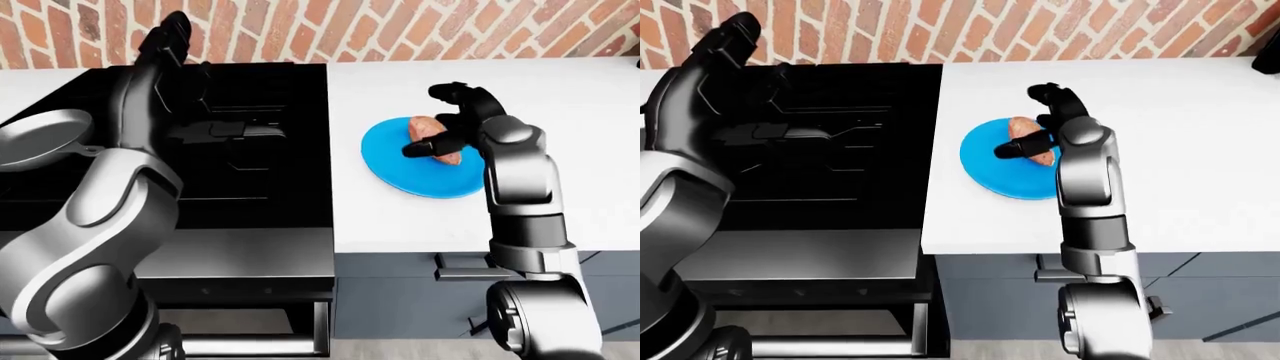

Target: Pick the sweet potato from the plate and place it in the pan.

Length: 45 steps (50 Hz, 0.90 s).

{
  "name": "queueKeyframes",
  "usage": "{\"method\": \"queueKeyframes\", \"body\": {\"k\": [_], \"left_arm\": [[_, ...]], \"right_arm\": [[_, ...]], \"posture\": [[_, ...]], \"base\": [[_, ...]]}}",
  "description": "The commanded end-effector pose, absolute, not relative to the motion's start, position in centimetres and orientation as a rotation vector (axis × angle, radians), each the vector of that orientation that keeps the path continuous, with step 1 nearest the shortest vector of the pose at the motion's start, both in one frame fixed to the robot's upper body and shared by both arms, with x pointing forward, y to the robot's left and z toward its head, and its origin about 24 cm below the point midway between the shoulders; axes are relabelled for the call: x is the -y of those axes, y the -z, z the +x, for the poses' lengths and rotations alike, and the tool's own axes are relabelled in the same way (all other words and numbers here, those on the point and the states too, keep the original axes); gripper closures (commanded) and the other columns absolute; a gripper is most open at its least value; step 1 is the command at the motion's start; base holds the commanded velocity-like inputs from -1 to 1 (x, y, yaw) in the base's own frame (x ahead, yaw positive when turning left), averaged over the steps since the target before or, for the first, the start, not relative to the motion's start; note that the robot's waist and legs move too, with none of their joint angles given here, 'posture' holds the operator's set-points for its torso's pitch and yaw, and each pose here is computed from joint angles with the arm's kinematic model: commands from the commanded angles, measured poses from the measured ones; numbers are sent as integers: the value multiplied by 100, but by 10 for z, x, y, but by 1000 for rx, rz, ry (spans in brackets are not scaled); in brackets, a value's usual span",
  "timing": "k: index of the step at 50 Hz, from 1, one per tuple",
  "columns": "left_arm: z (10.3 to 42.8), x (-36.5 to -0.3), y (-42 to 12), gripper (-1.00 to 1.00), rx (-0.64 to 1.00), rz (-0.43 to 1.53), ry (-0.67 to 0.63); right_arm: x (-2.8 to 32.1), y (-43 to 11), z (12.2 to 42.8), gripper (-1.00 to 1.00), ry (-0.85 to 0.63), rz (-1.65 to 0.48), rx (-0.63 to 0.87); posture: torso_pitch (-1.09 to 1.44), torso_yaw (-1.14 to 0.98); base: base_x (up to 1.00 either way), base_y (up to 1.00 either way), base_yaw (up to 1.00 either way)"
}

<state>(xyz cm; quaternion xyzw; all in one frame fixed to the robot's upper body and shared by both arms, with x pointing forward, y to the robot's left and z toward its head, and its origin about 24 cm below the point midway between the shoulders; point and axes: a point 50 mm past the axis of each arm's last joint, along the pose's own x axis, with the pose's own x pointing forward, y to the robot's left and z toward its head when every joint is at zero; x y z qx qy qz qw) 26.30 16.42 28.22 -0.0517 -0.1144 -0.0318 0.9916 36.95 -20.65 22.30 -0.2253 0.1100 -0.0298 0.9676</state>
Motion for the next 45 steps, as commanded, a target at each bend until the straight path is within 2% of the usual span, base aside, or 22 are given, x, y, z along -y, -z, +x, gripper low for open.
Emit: {"method": "queueKeyframes", "body": {"k": [1, 15, 24, 45], "left_arm": [[258, -165, -295, -100, 303, -111, 62], [258, -165, -295, -100, 302, -112, 61], [258, -166, -296, -100, 302, -114, 61], [258, -165, -296, -100, 301, -115, 61]], "right_arm": [[206, -248, 367, -68, 96, -489, -119], [206, -246, 370, -62, 129, -561, -115], [205, -247, 371, -44, 136, -580, -114], [200, -244, 377, -38, 141, -646, -120]], "posture": [[0, 0], [0, 0], [0, 0], [0, 0]], "base": [[0, 0, 0], [0, 0, 0], [0, 0, 0], [0, 0, 0]]}}
